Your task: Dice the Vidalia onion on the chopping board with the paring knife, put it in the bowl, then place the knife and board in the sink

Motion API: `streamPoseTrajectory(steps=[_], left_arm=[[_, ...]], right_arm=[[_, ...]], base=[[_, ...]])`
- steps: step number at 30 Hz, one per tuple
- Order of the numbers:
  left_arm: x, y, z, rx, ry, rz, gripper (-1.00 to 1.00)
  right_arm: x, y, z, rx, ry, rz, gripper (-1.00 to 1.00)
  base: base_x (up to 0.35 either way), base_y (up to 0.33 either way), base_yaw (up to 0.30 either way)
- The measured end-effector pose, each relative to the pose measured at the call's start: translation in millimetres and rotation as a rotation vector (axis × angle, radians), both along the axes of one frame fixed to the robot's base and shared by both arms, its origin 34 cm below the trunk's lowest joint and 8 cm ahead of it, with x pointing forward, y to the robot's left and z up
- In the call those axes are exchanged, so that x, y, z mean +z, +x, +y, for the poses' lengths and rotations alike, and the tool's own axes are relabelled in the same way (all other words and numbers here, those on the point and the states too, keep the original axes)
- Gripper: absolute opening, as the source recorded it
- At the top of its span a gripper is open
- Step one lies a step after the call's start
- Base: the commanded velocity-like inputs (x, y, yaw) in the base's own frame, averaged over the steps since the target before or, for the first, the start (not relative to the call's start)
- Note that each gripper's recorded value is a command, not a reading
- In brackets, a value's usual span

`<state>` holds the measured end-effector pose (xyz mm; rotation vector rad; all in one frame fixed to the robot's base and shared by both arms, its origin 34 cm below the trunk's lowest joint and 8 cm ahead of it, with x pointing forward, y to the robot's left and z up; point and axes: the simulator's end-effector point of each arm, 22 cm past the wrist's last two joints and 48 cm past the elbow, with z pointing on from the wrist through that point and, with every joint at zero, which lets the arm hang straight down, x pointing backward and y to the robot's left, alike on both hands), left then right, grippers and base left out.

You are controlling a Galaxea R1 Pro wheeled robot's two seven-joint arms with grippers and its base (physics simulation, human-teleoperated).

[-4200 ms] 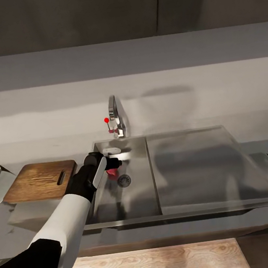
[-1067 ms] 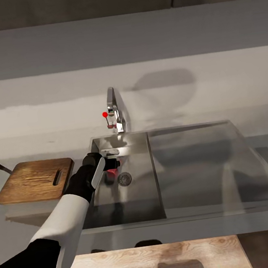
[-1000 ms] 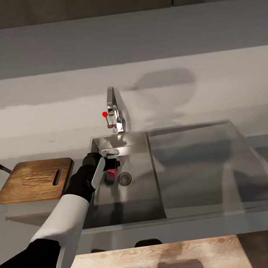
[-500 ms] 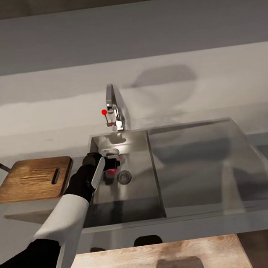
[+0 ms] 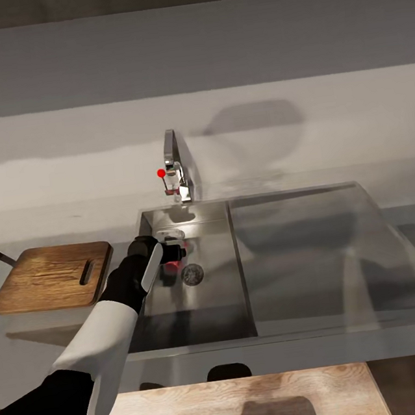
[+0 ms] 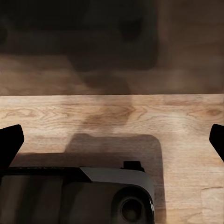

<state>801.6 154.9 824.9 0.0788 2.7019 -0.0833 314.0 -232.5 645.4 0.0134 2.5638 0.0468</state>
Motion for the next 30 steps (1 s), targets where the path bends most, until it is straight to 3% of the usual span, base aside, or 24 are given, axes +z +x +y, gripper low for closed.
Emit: streamPoseTrajectory(steps=[14,15,30], left_arm=[[-2.2,-1.6,1.3,0.000,0.003,0.006,1.00],[-2.1,-1.5,1.4,0.000,0.003,0.006,-1.00],[0.7,-0.3,4.2,0.002,0.007,0.002,-1.00]], right_arm=[[-0.2,-0.6,-0.3,0.000,-0.001,0.001,1.00],[-0.2,-0.6,-0.3,0.000,-0.002,0.001,1.00],[0.3,0.3,-0.8,-0.001,-0.004,-0.001,1.00]], base=[[0.000,0.000,0.000],[0.000,0.000,0.000],[0.013,-0.002,0.000]])
